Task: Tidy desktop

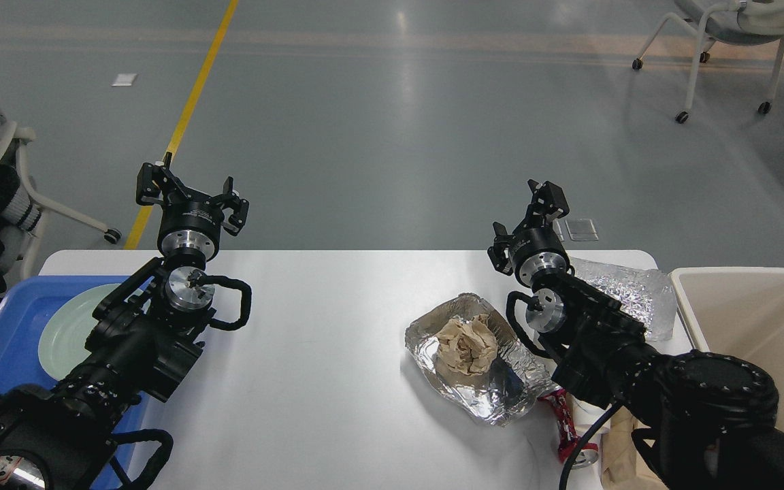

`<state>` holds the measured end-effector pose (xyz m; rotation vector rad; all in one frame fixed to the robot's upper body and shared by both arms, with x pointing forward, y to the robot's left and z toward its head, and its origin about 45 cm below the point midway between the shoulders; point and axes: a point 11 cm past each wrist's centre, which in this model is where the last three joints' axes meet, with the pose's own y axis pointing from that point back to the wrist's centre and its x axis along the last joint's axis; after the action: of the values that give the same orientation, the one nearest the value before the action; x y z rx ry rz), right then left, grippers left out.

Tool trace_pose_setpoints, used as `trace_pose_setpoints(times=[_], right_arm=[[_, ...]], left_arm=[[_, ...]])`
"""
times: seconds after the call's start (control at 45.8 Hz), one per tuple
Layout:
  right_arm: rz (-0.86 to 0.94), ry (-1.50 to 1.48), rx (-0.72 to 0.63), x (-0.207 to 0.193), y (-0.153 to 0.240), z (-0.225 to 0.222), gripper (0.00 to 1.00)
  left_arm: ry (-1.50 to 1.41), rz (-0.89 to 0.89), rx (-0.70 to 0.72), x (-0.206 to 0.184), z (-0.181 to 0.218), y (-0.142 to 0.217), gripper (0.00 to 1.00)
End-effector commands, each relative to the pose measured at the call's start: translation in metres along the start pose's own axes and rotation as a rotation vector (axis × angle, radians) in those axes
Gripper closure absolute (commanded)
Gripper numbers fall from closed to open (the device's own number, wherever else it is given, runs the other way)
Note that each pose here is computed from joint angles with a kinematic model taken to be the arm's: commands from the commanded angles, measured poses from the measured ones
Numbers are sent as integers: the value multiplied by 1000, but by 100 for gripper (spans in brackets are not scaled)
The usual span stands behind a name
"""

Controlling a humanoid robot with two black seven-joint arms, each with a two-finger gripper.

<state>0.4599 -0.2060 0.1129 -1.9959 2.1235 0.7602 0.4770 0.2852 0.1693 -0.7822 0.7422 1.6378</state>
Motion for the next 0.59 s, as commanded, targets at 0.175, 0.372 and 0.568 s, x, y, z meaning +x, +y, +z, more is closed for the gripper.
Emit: trace_pose_setpoints(times=[0.175, 0.372, 0.568], right_arm=[[-1, 1, 1, 0, 0, 0, 0], [0, 0, 0, 0, 0, 0, 0], [-1, 0, 1, 0, 0, -1, 0]], left_arm=[[5, -21, 38, 9, -21, 13, 0], [16, -81, 1, 17, -16, 20, 0], [22, -80, -2, 21, -17, 23, 0]])
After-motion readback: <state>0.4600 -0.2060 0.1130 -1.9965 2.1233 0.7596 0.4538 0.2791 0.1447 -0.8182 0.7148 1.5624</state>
